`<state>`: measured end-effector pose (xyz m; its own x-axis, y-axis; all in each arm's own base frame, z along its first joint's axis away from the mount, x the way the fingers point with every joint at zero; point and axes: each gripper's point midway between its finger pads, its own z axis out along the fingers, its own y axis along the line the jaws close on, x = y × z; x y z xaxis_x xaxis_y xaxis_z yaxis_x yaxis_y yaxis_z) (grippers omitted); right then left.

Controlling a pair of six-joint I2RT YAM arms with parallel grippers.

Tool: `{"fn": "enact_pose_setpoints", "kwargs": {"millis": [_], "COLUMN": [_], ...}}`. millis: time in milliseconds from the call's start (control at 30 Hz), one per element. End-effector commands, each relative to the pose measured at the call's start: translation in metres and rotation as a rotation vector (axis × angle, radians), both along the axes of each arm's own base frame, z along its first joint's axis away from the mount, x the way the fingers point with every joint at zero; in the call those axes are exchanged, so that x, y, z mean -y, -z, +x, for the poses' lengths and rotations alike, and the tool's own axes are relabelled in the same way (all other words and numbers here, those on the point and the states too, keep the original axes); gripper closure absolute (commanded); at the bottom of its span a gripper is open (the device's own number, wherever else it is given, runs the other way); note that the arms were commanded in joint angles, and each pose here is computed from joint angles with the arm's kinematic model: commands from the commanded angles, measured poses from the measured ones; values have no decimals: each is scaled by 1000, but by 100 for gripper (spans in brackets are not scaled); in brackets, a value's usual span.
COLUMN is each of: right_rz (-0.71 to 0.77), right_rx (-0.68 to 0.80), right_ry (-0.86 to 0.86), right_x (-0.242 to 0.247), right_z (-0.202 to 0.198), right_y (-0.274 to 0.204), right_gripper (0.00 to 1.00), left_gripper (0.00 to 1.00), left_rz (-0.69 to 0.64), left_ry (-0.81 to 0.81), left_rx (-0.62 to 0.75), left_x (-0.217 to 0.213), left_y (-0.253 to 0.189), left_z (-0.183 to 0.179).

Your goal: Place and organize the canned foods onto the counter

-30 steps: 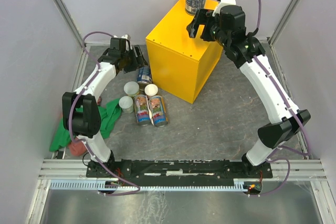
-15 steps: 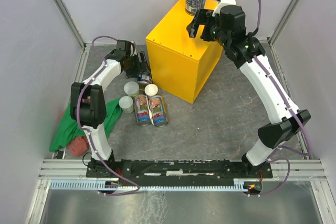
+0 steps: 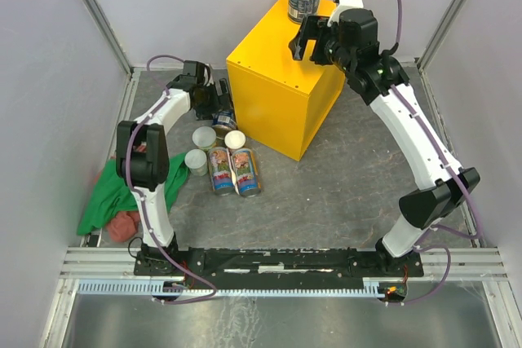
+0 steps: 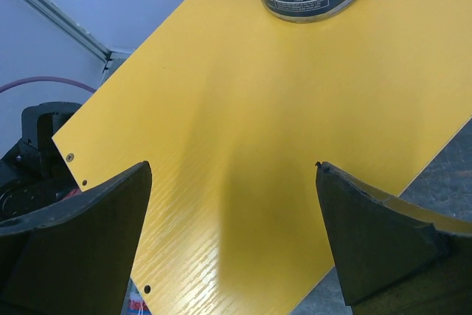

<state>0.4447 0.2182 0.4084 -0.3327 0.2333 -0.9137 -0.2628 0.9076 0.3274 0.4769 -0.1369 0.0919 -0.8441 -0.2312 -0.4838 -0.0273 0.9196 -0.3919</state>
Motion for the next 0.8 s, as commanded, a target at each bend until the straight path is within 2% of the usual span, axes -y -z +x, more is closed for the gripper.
{"fn": "enact_pose_setpoints", "kwargs": {"millis": [0, 667, 767], "right_rz": [8, 15, 20], "right_rx": [49, 49, 47], "right_ry": [-4, -12, -16], "right_x": [-1, -8, -10], "right_z": [4, 14, 15], "right_y": [-16, -10, -9], "right_gripper": [0, 0, 0], "left_gripper": [2, 1, 8], "left_rz": [-33, -102, -75], "left_ry": [89, 118, 103], "left_rx": [6, -77, -82], "left_x": [16, 31, 26], "left_y": [8, 48, 54], "left_z": [6, 7, 7]}}
